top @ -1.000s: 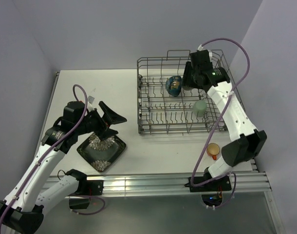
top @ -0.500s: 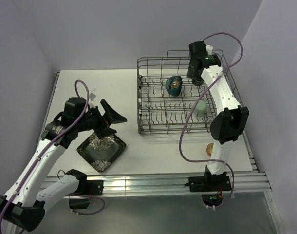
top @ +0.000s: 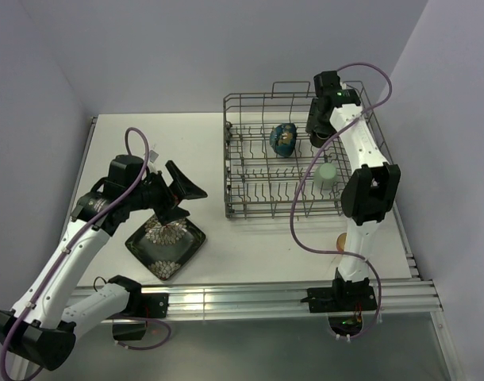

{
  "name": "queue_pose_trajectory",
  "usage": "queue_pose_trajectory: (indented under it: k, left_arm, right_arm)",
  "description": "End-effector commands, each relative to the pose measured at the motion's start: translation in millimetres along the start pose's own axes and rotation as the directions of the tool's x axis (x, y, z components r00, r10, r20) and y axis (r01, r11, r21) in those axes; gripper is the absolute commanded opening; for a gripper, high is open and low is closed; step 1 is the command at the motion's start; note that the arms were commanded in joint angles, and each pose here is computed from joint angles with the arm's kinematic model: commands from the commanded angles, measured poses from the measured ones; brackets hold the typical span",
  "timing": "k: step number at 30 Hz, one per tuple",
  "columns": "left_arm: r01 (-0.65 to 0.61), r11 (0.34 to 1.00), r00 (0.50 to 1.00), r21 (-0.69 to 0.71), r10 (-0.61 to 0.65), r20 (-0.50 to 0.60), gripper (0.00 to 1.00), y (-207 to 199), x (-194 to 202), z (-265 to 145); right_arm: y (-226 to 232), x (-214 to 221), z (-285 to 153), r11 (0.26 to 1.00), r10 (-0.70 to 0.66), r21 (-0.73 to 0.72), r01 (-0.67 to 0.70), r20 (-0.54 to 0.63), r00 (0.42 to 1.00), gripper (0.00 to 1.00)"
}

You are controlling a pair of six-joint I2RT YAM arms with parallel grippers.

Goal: Load the mixed dishes into the dish rack

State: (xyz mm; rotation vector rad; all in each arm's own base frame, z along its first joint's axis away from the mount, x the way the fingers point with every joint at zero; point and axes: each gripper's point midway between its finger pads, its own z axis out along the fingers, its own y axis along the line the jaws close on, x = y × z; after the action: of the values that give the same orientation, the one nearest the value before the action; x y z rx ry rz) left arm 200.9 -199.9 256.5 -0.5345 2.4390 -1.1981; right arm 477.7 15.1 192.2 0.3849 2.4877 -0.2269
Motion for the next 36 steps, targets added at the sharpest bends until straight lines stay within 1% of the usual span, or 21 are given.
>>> queue_pose_trajectory:
  k: [1,9,16,17,18,19,21,22,25,27,29,30,31,36]
  left_arm:
    - [-0.040,0.998,0.999,0.043,0.039,0.026,0.99,-15.5,-6.8,-7.1]
    - [-0.037,0.998,0.999,0.042,0.036,0.033,0.99,-16.1,-10.0,-5.7]
    - [-0.027,0.999,0.999,0.039,0.026,0.037,0.99,-15.8,-12.2,-4.2]
    - [-0.028,0.999,0.999,0.038,0.026,0.040,0.99,-16.1,-12.8,-4.4]
    - [-0.028,0.999,0.999,0.039,0.027,0.041,0.99,-17.2,-13.4,-4.4]
    - [-0.030,0.999,0.999,0.038,0.028,0.042,0.98,-17.4,-13.9,-4.3]
    - [-0.036,0.998,0.998,0.043,0.034,0.047,0.98,-20.1,-15.4,-5.2]
    - [-0.041,0.998,0.998,0.042,0.039,0.049,0.96,-20.4,-16.1,-4.9]
    - [-0.076,0.996,0.997,0.044,0.074,0.034,0.93,-25.6,-14.3,-6.8]
    - [-0.106,0.994,0.994,0.020,0.105,0.041,0.93,-28.8,-15.5,-8.4]
    - [-0.148,0.989,0.989,0.022,0.148,0.027,0.93,-39.8,-8.0,-9.6]
    - [-0.162,0.987,0.986,-0.005,0.162,0.029,0.93,-38.9,-8.6,-4.2]
    - [-0.186,0.983,0.983,-0.009,0.186,-0.004,0.94,-41.6,2.4,-1.1]
    - [-0.242,0.970,0.970,-0.004,0.241,-0.032,0.94,-57.9,13.2,5.9]
  right_arm:
    - [8.4,-30.2,-8.5,0.998,0.025,-0.059,-0.020,0.085,0.996,0.00]
    - [3.9,-26.4,12.7,1.000,0.013,-0.021,-0.012,0.061,0.998,0.00]
    - [3.6,-22.6,26.5,0.999,0.015,-0.034,-0.014,0.029,0.999,0.00]
    - [5.5,-22.1,27.5,0.999,0.013,-0.039,-0.012,0.027,1.000,0.02]
    - [6.7,-21.2,28.4,0.999,0.012,-0.044,-0.011,0.022,1.000,0.08]
    - [7.7,-20.8,28.9,0.999,0.013,-0.048,-0.012,0.019,1.000,0.25]
    - [9.2,-17.9,30.9,0.999,0.011,-0.054,-0.011,0.006,1.000,0.40]
    - [8.9,-17.5,31.3,0.998,0.012,-0.055,-0.012,0.004,1.000,0.50]
    - [9.6,-16.9,29.4,0.998,0.011,-0.060,-0.011,0.006,1.000,0.61]
    - [8.0,-18.0,25.2,0.998,0.013,-0.060,-0.012,0.015,1.000,0.66]
    - [8.3,-20.7,20.5,0.998,0.014,-0.066,-0.012,0.028,1.000,0.69]
    - [7.7,-20.7,19.2,0.998,0.017,-0.068,-0.015,0.027,1.000,0.70]
    - [8.1,-21.3,17.2,0.997,0.018,-0.074,-0.016,0.029,0.999,0.76]
    - [8.6,-16.0,20.7,0.998,0.014,-0.067,-0.013,0.005,1.000,0.79]
